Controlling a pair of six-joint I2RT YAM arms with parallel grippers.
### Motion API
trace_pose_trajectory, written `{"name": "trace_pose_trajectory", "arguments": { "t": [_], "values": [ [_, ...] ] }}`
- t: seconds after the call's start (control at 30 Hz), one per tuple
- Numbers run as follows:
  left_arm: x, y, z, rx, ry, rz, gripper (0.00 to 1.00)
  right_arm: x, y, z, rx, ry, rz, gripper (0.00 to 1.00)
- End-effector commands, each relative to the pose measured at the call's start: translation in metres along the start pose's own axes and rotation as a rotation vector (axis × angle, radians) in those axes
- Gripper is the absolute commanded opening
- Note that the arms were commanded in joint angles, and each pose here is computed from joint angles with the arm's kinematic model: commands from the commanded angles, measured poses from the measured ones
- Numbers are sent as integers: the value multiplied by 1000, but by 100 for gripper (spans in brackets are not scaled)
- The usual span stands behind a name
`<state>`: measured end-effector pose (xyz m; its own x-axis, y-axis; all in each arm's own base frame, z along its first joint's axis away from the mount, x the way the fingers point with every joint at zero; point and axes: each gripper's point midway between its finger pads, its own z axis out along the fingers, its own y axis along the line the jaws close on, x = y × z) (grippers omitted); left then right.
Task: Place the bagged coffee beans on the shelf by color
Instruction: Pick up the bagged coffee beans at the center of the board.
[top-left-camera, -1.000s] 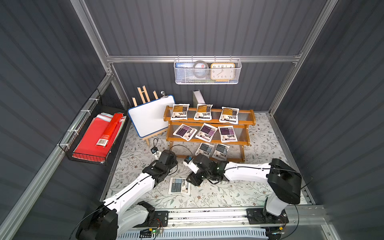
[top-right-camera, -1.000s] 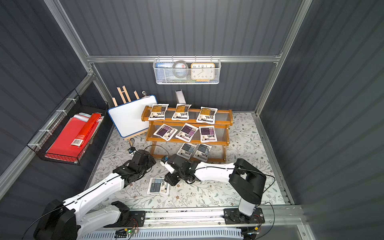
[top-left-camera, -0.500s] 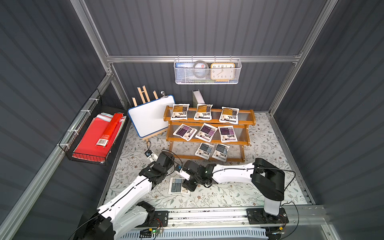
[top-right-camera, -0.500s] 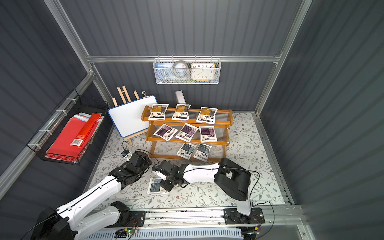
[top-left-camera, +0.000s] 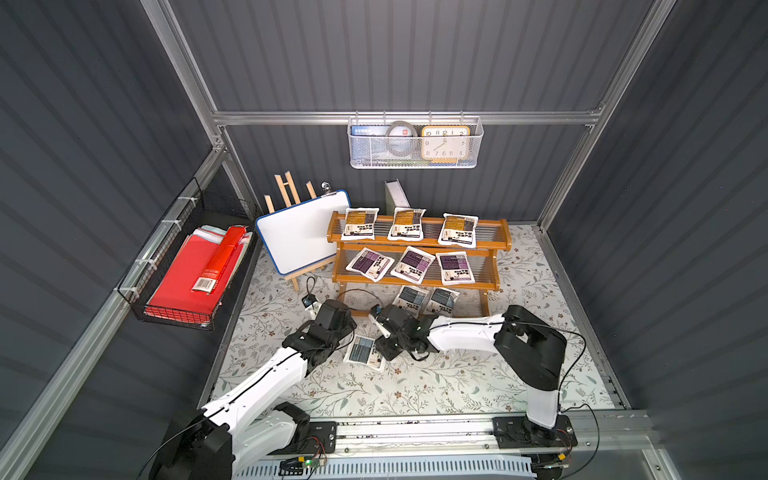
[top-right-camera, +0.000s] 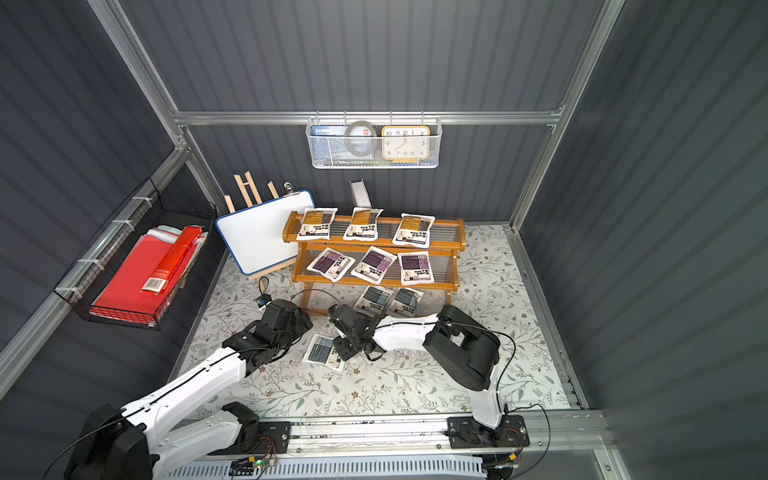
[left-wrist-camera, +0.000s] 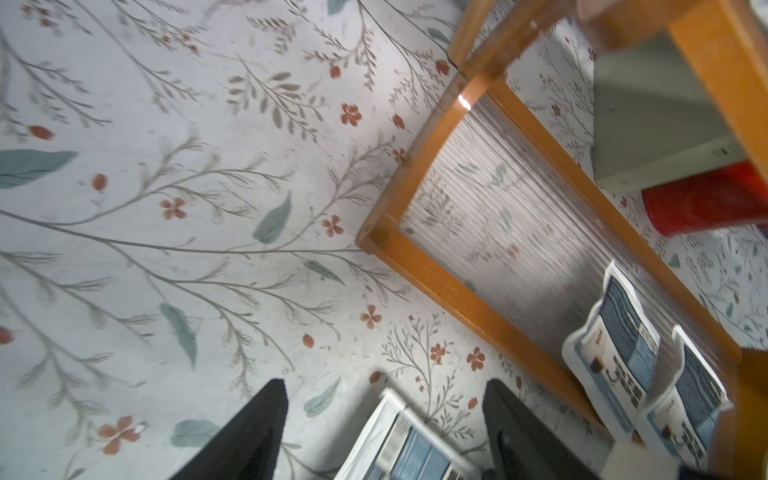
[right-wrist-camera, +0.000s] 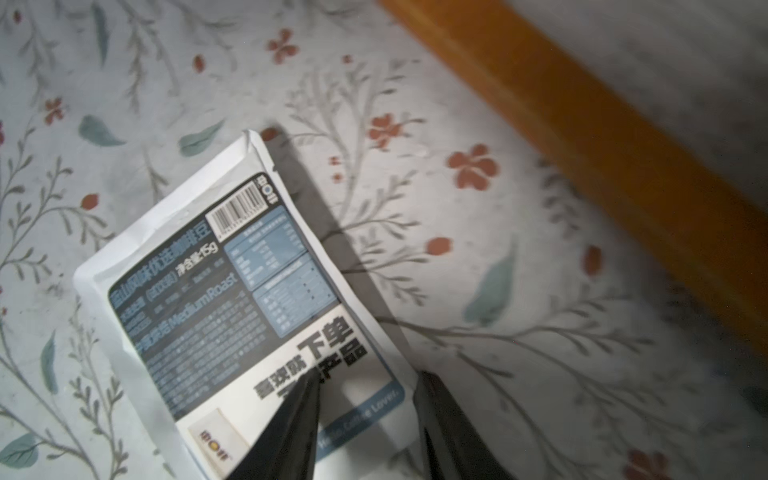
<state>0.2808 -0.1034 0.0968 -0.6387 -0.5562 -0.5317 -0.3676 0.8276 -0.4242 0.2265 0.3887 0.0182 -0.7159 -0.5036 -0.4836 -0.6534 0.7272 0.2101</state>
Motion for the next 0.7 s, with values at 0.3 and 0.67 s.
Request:
{"name": "trace_pose_trajectory", "arguments": {
  "t": [0.3,0.67],
  "values": [
    [60,-36,8,216,335,223,77,68,-11,-31,-93,201,153,45],
    [100,-36,24,295,506,279,74,43,-9,-37,-96,139,123,34]
  ]
}}
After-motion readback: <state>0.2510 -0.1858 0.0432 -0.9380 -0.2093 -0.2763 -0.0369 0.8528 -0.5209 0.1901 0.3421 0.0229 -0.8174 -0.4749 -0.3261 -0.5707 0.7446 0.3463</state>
